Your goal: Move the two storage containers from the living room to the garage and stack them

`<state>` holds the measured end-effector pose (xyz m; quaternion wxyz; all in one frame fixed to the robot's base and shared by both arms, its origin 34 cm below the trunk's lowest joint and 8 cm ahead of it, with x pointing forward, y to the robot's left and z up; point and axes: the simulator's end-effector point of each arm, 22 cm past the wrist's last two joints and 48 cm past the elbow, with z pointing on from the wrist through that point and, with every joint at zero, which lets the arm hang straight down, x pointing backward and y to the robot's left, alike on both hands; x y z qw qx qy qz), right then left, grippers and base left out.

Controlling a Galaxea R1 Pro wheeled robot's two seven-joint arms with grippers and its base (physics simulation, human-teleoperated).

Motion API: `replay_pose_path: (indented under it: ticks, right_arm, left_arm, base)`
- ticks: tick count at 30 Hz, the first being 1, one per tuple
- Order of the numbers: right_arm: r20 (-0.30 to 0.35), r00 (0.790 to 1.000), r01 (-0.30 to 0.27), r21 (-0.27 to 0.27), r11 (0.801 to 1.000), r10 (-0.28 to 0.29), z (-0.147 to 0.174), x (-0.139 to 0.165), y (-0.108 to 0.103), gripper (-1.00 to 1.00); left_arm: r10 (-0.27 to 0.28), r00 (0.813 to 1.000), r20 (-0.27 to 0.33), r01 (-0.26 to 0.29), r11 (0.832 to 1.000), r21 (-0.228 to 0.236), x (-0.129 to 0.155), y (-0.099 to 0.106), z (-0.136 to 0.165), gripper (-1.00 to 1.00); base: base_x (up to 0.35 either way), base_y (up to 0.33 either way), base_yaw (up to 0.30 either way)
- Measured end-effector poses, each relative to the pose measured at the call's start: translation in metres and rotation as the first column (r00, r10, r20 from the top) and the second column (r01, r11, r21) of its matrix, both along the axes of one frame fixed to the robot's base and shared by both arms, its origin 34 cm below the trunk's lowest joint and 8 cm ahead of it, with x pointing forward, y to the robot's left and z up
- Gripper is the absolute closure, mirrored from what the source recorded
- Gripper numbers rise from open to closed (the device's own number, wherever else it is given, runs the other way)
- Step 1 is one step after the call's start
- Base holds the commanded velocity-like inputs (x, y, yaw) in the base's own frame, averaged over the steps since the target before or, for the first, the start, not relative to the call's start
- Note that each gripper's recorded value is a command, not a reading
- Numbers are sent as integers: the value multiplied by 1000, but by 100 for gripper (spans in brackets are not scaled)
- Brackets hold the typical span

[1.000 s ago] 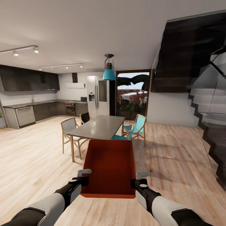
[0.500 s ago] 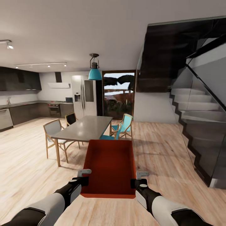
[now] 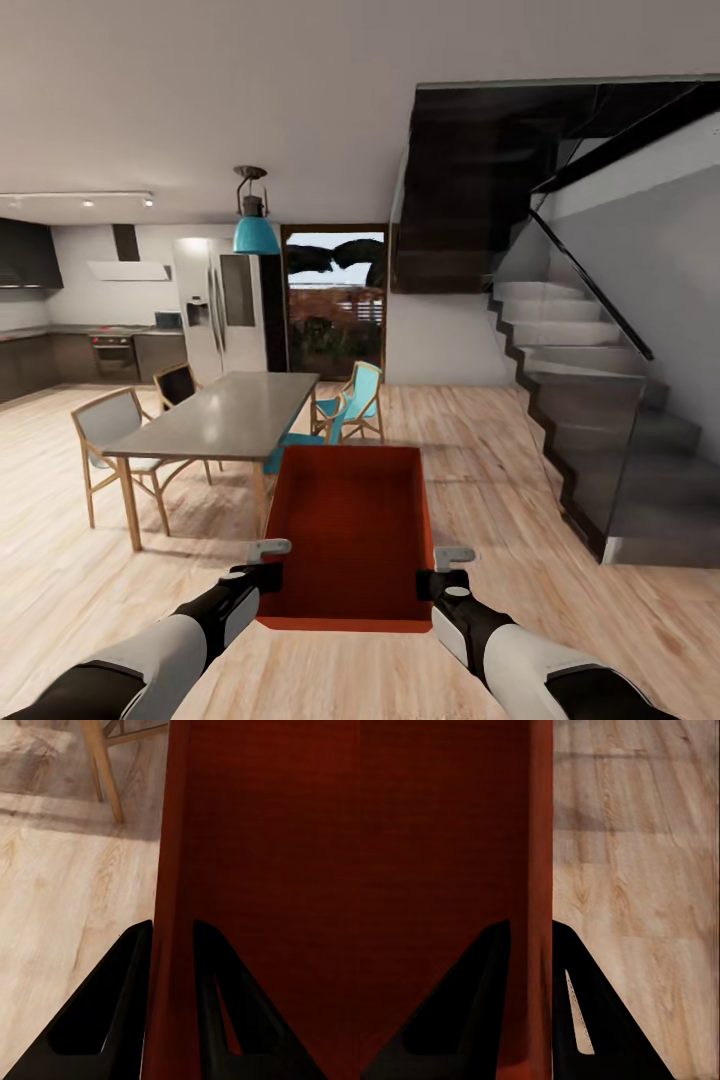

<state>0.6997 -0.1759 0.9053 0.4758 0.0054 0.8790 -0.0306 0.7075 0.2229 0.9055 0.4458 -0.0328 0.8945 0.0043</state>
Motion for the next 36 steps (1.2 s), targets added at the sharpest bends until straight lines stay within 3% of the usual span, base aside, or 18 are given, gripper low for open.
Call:
replay_pose_path:
  ticks: [36]
  right_arm:
    - [2, 1000, 0, 0, 1000, 0, 0, 0, 0, 100]
  left_arm:
    - [0, 1000, 2, 0, 1000, 0, 0, 0, 0, 100]
  base:
    - [0, 0, -289]
